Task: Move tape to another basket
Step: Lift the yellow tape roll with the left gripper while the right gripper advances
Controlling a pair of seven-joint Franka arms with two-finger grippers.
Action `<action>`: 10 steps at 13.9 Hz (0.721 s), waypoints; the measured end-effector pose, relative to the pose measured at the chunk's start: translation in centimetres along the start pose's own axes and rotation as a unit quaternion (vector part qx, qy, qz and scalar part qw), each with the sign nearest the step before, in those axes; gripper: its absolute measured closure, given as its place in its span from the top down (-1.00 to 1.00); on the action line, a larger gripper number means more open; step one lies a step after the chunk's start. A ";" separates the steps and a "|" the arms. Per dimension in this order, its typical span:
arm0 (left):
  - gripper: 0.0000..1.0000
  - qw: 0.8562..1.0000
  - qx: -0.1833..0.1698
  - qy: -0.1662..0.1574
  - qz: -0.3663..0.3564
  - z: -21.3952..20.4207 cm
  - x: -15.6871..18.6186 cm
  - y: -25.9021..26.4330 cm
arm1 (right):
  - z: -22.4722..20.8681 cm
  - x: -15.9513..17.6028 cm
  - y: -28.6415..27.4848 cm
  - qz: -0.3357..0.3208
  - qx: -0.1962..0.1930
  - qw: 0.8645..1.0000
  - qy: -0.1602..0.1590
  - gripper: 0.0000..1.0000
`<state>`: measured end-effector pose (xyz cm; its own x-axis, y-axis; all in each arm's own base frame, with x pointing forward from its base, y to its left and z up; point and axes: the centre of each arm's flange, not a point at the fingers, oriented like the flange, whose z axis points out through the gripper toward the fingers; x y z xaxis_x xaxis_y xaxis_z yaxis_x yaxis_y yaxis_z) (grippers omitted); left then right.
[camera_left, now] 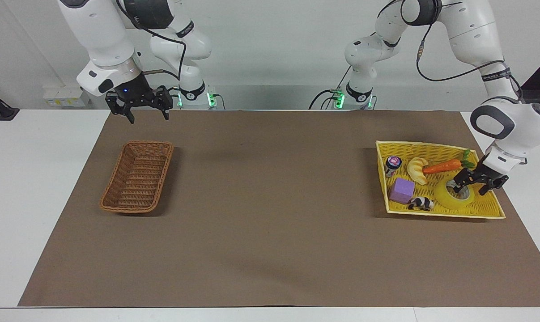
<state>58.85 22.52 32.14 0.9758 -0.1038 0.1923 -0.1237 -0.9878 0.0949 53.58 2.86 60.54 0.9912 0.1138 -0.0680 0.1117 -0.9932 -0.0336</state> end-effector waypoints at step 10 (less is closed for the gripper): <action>-0.56 0.999 0.003 0.029 0.019 -2.8 2.0 2.2 | 3.1 -0.6 -3.2 -0.020 0.163 0.986 -0.009 1.00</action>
<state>60.01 20.43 35.45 0.9582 -0.1345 0.2527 -0.1592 -0.9840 0.0798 52.38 6.08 57.58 0.9845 0.1570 -0.0781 0.1195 -0.9269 -0.3559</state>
